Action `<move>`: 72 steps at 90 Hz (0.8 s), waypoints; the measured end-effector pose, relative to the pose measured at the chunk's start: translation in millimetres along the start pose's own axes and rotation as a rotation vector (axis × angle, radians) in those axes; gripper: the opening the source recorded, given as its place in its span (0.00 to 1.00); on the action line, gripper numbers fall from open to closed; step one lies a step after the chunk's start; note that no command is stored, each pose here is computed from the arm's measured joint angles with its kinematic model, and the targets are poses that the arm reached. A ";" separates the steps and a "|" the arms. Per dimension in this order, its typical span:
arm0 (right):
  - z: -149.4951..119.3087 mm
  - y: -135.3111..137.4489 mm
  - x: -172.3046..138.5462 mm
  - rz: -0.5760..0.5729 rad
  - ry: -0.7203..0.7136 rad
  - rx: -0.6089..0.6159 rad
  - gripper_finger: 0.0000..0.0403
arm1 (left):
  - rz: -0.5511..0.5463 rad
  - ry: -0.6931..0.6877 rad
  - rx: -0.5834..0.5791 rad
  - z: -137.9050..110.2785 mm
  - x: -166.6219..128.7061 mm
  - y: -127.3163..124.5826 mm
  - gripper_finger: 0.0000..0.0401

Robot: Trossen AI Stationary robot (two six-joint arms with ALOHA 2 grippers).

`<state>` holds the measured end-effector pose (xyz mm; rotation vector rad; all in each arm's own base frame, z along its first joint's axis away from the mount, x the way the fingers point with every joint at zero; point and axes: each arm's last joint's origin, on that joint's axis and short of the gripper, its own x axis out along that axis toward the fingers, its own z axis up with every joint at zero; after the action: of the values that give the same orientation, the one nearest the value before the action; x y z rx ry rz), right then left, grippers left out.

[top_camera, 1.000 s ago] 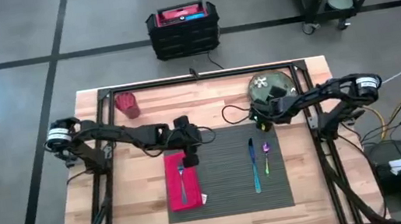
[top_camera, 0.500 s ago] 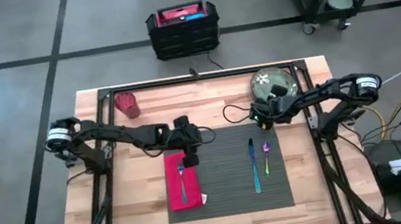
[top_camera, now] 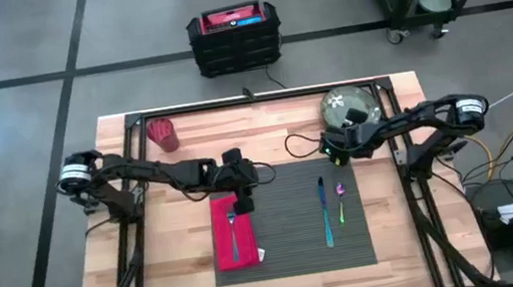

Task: Set table place
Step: Put the green plate on the center of the gray table mat

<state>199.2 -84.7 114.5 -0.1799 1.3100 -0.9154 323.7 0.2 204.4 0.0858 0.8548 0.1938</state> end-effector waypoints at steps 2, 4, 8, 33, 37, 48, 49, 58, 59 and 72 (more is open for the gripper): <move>0.6 -0.2 -0.3 0.000 -0.001 0.002 0.02 | 0.000 0.000 0.000 0.0 0.0 -0.1 0.28; 1.5 -0.4 -0.6 0.000 -0.003 0.004 0.02 | 0.000 0.000 0.000 0.0 0.0 -0.1 0.28; 3.5 -0.7 -1.5 0.001 -0.008 0.009 0.02 | 0.000 0.000 0.000 0.0 0.0 -0.1 0.28; 22.2 -3.2 -11.3 0.034 -0.052 0.031 0.01 | 0.000 0.000 0.001 0.0 0.0 -0.1 0.28; 24.7 -3.5 -12.6 0.040 -0.059 0.035 0.01 | 0.000 0.000 0.001 0.0 0.0 -0.1 0.28; 30.1 -3.4 -16.1 0.058 -0.077 0.030 0.01 | 0.000 0.000 0.001 -0.1 0.0 -0.1 0.28; 30.6 -3.5 -16.3 0.059 -0.078 0.030 0.01 | 0.000 0.000 0.001 -0.1 0.0 -0.1 0.28; 32.0 -3.8 -17.5 0.063 -0.078 0.028 0.01 | 0.000 0.000 0.001 -0.1 0.0 -0.1 0.28; 32.0 -3.9 -17.6 0.063 -0.077 0.027 0.01 | 0.000 0.000 0.001 0.0 0.0 -0.1 0.28; 33.2 -3.6 -18.8 0.076 -0.078 0.025 0.01 | 0.000 0.000 0.001 -0.1 0.0 -0.1 0.28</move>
<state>227.2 -86.9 140.6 -0.1440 1.2248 -0.8524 323.6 0.1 204.3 0.0867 0.8553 0.1932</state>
